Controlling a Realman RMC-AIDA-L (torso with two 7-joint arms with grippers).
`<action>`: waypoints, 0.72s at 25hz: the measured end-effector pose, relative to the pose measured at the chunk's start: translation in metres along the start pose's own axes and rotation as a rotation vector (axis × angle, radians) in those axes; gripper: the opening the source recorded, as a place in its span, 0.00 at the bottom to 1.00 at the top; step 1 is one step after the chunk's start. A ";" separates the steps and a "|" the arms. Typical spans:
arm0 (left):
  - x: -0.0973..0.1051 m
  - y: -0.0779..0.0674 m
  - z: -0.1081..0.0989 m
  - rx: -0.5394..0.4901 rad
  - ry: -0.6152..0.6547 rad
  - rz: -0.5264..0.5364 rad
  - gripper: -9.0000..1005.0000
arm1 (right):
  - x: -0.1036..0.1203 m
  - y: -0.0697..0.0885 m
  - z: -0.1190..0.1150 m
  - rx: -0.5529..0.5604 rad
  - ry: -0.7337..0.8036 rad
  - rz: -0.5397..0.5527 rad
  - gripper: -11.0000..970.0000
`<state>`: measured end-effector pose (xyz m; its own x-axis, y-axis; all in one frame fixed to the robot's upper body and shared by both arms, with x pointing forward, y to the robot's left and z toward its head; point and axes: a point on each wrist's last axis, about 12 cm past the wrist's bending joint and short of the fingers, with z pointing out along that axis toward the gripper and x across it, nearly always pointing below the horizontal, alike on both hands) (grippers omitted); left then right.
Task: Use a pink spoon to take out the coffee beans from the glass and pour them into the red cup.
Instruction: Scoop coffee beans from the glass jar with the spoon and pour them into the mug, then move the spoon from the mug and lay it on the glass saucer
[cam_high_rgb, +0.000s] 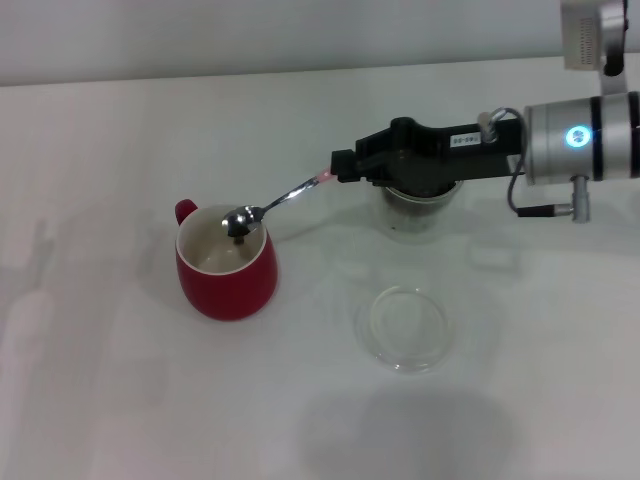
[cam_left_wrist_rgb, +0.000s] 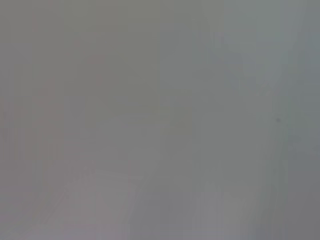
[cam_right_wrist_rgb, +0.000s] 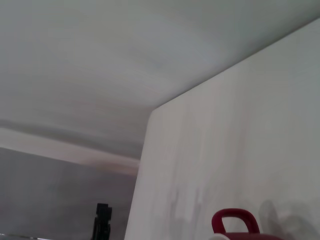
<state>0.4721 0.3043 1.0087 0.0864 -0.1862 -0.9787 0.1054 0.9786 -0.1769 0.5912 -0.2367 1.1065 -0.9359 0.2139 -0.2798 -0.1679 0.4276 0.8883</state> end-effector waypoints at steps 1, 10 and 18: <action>0.000 0.000 0.000 0.000 0.000 0.000 0.89 | 0.001 -0.001 0.003 0.006 -0.004 -0.012 0.15; 0.000 -0.001 0.001 0.002 -0.002 -0.002 0.89 | 0.001 0.005 0.012 0.001 -0.014 -0.205 0.15; -0.001 -0.001 0.003 0.006 -0.005 -0.003 0.89 | 0.000 0.007 0.012 -0.002 -0.027 -0.364 0.15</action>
<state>0.4748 0.3028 1.0101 0.0909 -0.1897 -0.9776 0.1111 0.9775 -0.1793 0.5940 -0.2234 1.1085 -0.8063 0.0717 -0.5872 -0.4888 0.4784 0.7295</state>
